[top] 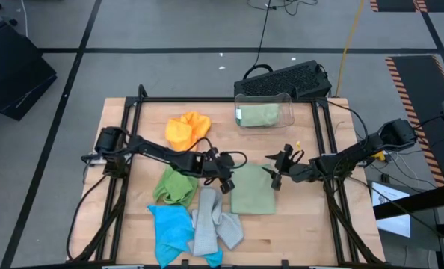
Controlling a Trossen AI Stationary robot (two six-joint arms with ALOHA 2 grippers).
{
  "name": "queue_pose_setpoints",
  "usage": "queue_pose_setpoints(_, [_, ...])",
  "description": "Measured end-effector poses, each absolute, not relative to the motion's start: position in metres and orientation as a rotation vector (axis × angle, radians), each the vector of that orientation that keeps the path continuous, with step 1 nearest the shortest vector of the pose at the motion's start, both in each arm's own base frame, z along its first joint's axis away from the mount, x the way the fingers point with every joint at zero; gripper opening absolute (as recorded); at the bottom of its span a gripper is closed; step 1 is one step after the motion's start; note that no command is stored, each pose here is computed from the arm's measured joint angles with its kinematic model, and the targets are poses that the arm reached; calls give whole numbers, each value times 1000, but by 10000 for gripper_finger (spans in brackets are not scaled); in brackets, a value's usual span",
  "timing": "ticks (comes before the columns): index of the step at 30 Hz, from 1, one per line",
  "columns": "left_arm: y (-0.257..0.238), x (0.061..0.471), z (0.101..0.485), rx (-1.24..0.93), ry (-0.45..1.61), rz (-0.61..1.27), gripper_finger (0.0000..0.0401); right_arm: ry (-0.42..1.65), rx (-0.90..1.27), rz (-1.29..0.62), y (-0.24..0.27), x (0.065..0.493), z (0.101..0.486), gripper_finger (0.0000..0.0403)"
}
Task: Fold microfiber towels
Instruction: Fold the light green microfiber towel
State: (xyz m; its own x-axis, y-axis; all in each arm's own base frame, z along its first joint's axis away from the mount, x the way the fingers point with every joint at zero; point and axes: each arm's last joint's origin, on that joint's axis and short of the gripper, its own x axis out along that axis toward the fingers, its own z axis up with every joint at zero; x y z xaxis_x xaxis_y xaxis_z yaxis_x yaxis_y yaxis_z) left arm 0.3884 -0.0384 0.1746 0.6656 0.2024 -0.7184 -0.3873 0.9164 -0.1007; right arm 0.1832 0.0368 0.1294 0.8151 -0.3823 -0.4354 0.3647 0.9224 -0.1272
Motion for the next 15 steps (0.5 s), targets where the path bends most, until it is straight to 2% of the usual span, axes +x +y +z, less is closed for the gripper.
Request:
queue_pose_setpoints(4, [-40, 389, 193, -282, 693, 296, 141, 464, -28, -372, 39, 184, 130, 222])
queue_pose_setpoints(7, [-48, 395, 201, -229, 592, 239, 136, 460, 31, -342, 41, 184, 130, 206])
queue_pose_setpoints(10, [-55, 407, 191, -158, 528, 195, 124, 475, 69, -341, 41, 185, 126, 170])
queue_pose_setpoints(15, [-56, 416, 151, -114, 586, 199, 103, 469, 76, -285, 45, 193, 119, 93])
